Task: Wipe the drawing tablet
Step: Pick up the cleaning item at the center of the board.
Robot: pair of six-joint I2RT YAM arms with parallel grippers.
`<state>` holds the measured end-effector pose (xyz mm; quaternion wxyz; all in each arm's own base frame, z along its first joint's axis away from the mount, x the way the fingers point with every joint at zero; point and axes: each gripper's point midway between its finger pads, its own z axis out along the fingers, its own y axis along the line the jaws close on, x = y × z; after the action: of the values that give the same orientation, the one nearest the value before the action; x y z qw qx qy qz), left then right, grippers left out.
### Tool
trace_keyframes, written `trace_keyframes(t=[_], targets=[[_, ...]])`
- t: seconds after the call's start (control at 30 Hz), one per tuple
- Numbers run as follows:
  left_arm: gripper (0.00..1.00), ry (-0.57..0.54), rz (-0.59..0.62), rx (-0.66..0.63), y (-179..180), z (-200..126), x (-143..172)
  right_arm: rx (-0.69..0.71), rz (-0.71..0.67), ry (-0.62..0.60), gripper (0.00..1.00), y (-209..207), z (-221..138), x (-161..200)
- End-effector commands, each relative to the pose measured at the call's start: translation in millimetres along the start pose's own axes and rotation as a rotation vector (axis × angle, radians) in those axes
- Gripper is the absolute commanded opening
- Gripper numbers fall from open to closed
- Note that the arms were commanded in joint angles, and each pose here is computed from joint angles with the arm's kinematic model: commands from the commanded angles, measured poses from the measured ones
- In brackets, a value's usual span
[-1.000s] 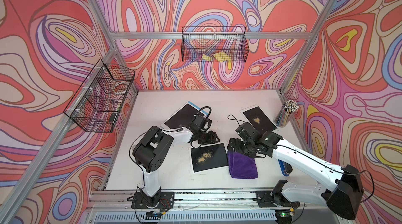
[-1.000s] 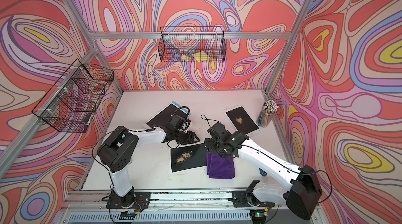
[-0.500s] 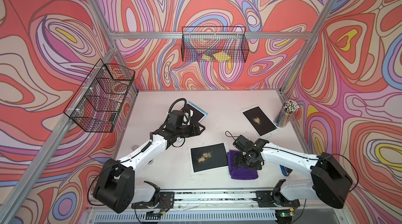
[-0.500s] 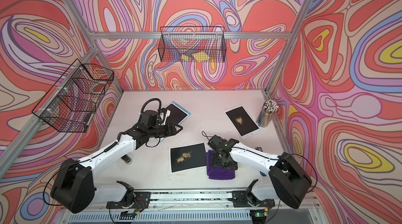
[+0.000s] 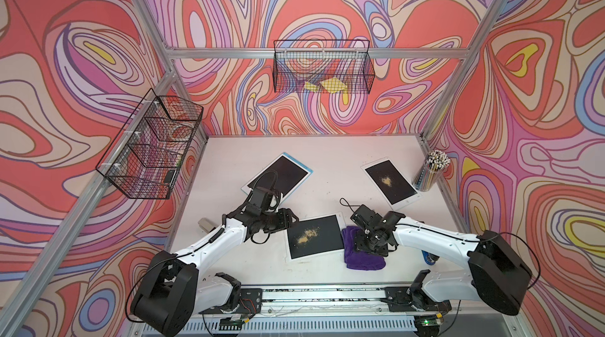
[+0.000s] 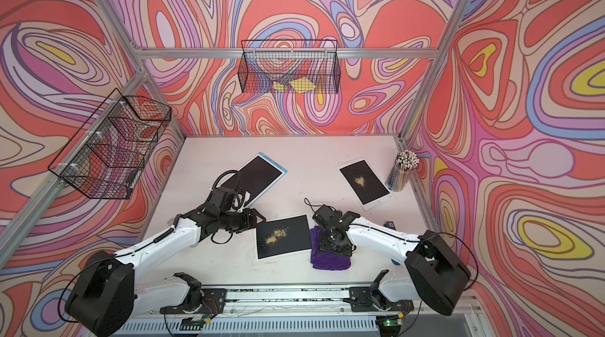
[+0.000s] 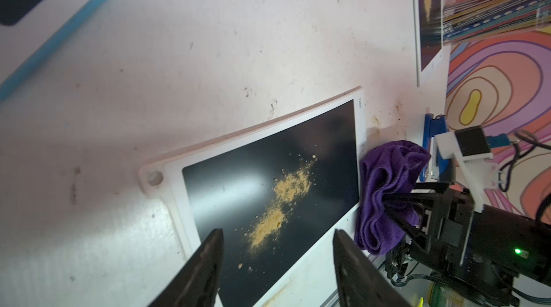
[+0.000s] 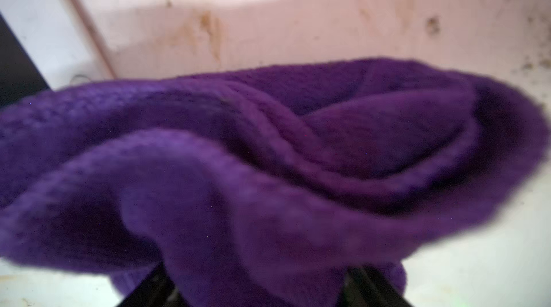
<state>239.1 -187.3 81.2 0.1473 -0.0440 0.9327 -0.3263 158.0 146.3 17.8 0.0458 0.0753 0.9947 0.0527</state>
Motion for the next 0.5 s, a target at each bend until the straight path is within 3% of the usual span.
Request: trace_keyframes(t=[0.0, 0.1, 0.27, 0.47], targets=[[0.62, 0.003, -0.002, -0.043, 8.6, -6.1, 6.9, -0.031, 0.032, 0.232, 0.56, -15.8, 32.6, 62.4], [0.62, 0.011, -0.012, -0.048, 9.4, -6.9, 8.5, -0.06, 0.048, 0.233, 0.41, -17.8, 17.0, 68.0], [0.62, 0.021, -0.022, -0.068, 14.5, -5.2, 11.4, -0.04, 0.072, 0.126, 0.0, -27.9, -31.3, 54.8], [0.57, 0.056, -0.029, -0.127, 24.3, -3.7, 16.0, 0.0, 0.002, -0.109, 0.0, -15.2, -104.2, -0.3]])
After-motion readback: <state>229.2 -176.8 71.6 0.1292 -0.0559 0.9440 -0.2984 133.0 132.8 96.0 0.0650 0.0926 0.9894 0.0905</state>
